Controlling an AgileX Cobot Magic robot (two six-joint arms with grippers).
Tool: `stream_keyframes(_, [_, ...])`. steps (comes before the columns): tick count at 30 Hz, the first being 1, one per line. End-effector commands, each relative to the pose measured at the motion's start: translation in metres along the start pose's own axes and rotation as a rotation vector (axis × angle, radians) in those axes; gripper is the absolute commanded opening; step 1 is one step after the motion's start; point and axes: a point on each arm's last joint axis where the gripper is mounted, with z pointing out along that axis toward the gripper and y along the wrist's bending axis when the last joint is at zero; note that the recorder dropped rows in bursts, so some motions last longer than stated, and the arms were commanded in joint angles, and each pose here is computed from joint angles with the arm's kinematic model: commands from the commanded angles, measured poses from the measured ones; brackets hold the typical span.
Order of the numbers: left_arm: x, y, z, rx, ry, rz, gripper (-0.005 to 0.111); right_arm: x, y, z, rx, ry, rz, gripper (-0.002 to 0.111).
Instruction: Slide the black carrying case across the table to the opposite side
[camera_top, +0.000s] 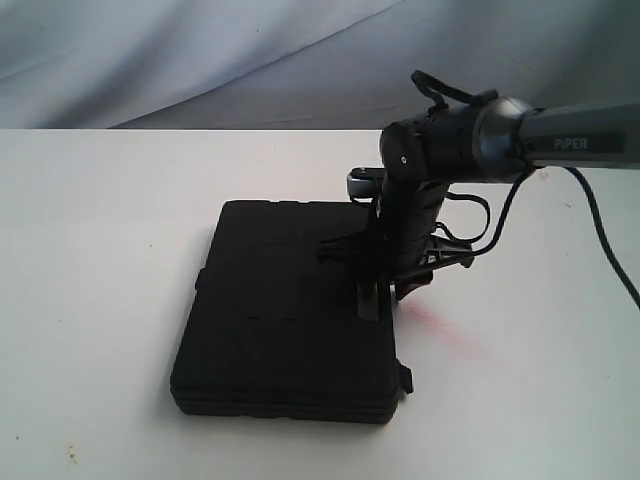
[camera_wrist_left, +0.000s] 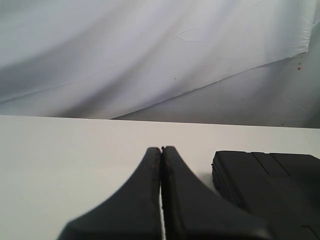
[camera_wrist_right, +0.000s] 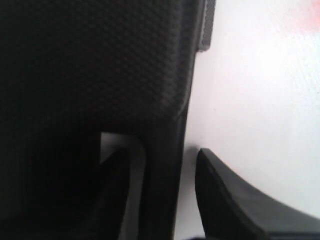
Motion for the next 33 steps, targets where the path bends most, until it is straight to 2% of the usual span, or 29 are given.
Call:
stream_keyframes(1, [0.001,0.000,0.000,-0.001,-0.001,-0.009,0.000,-0.002,0.002,0.000,-0.007,-0.013,-0.004,0.036])
stream_keyframes(7, [0.001,0.000,0.000,-0.001,-0.001,-0.009,0.000,-0.001,0.002,0.000,-0.005,-0.010,-0.010,0.025])
stream_keyframes(9, [0.001,0.000,0.000,-0.001,-0.001,-0.009,0.000,-0.001,0.001,0.000,-0.001,-0.002,-0.027,0.014])
stream_keyframes(10, [0.001,0.000,0.000,-0.001,-0.001,-0.009,0.000,0.000,0.001,0.000,0.001,0.002,-0.047,0.002])
stream_keyframes(11, [0.001,0.000,0.000,-0.001,-0.001,-0.009,0.000,0.000,0.001,0.000,0.001,0.002,-0.058,0.000])
stream_keyframes(25, [0.001,0.000,0.000,-0.001,-0.001,-0.009,0.000,-0.001,0.001,0.000,0.001,0.001,-0.100,0.000])
stream_keyframes(33, [0.001,0.000,0.000,-0.001,-0.001,-0.009,0.000,-0.007,-0.011,-0.002,0.006,0.001,-0.115,0.000])
